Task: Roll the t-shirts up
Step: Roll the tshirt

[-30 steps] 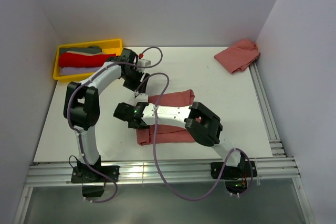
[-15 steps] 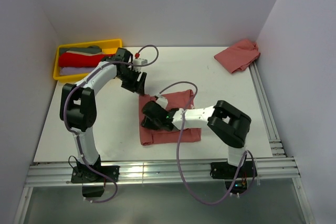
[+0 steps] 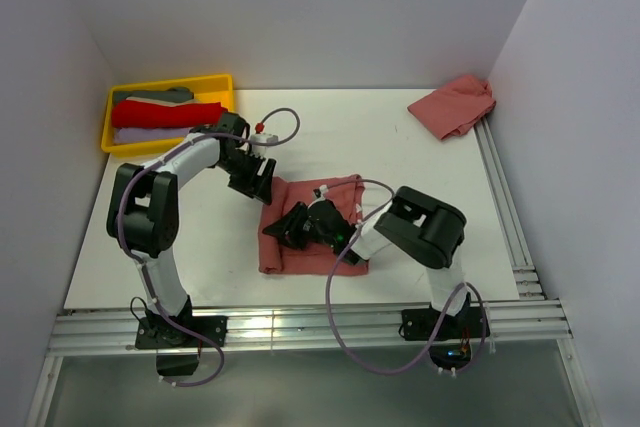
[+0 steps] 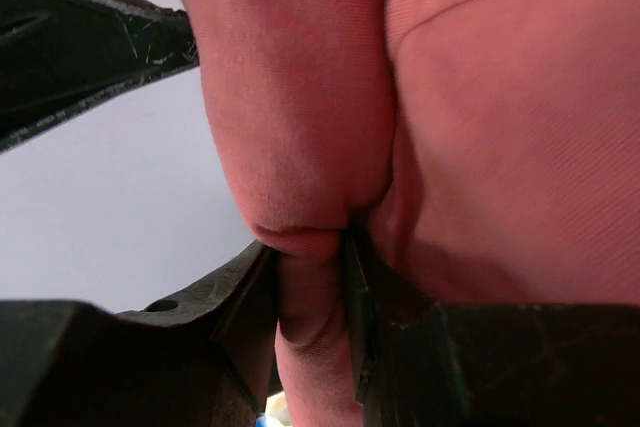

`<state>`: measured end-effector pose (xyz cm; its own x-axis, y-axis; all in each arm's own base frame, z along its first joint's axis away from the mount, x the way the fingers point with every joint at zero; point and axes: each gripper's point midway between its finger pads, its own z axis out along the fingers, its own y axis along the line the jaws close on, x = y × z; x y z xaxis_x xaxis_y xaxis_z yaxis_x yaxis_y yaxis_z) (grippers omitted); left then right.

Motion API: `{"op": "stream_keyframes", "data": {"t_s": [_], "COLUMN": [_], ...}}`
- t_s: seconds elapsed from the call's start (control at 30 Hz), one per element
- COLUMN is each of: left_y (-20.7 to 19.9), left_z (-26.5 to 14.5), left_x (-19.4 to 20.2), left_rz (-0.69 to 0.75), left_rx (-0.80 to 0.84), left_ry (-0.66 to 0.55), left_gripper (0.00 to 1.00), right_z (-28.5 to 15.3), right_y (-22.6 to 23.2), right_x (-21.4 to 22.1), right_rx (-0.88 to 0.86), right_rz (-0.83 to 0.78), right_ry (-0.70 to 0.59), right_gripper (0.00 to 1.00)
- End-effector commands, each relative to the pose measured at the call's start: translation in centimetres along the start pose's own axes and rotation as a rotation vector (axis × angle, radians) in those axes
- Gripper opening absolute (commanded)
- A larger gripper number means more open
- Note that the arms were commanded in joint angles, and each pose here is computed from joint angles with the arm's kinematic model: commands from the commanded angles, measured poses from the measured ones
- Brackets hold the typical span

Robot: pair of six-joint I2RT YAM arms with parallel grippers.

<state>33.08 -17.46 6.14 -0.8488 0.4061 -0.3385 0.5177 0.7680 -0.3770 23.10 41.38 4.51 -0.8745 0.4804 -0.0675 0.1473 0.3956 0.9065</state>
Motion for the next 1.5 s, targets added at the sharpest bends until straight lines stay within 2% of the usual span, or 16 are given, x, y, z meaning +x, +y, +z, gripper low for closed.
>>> {"op": "stream_keyframes", "data": {"t_s": [0.0, 0.1, 0.2, 0.27, 0.4, 0.5, 0.53, 0.57, 0.6, 0.63, 0.73, 0.93, 1.1, 1.2, 1.47], "left_y": [-0.8, -0.5, 0.3, 0.8, 1.5, 1.9, 1.9, 2.2, 2.1, 2.1, 2.2, 2.1, 2.1, 2.0, 1.8], "left_z": [-0.6, 0.3, 1.5, 2.0, 2.5, 2.6, 2.6, 2.6, 2.6, 2.6, 2.4, 2.2, 2.3, 2.1, 2.0], "left_x": [-1.1, -0.7, 0.1, 0.2, 0.7, 0.6, 0.6, 0.5, 0.4, 0.3, 0.0, -0.2, 0.0, -0.1, -0.4], "left_rz": [0.037, 0.014, -0.003, -0.002, 0.007, 0.011, 0.016, 0.02, 0.029, 0.034, 0.041, 0.049, 0.058, 0.063, 0.074], "left_rx": [0.035, 0.032, -0.011, -0.048, -0.098, -0.128, -0.136, -0.157, -0.163, -0.168, -0.181, -0.187, -0.186, -0.187, -0.184], "left_ry": [-0.069, -0.057, -0.03, -0.027, -0.019, -0.018, -0.019, -0.019, -0.022, -0.024, -0.027, -0.029, -0.024, -0.028, -0.028], "left_gripper": [0.7, 0.68, 0.67, 0.66, 0.66, 0.66, 0.66, 0.66, 0.66, 0.66, 0.66, 0.66, 0.66, 0.66, 0.67], "right_z": [-0.4, -0.1, 0.1, 0.1, -0.4, -1.3, -1.2, -2.1, -1.9, -2.9, -3.6, -4.0, -2.8, -2.0, 0.5], "right_y": [4.2, 3.5, 2.1, 1.1, -0.2, -0.6, 1.2, -0.5, 1.0, -0.5, 0.0, 1.9, 4.9, 5.8, 6.2], "right_x": [0.5, 0.5, 0.3, 0.1, -0.7, -1.3, -1.7, -1.7, -1.9, -1.8, -1.6, -1.4, -0.9, -0.9, 0.2], "right_rx": [-0.234, -0.246, -0.189, -0.086, 0.135, 0.303, 0.306, 0.416, 0.429, 0.526, 0.63, 0.72, 0.651, 0.671, 0.649], "right_rz": [0.103, 0.141, 0.128, 0.101, -0.055, -0.135, -0.151, -0.179, -0.206, -0.233, -0.306, -0.405, -0.463, -0.502, -0.546], "right_ry": [0.065, 0.07, 0.049, 0.022, -0.068, -0.142, -0.17, -0.172, -0.208, -0.209, -0.256, -0.315, -0.319, -0.32, -0.269], "right_gripper": [0.35, 0.37, 0.4, 0.43, 0.51, 0.52, 0.53, 0.53, 0.54, 0.54, 0.54, 0.54, 0.5, 0.48, 0.44]}}
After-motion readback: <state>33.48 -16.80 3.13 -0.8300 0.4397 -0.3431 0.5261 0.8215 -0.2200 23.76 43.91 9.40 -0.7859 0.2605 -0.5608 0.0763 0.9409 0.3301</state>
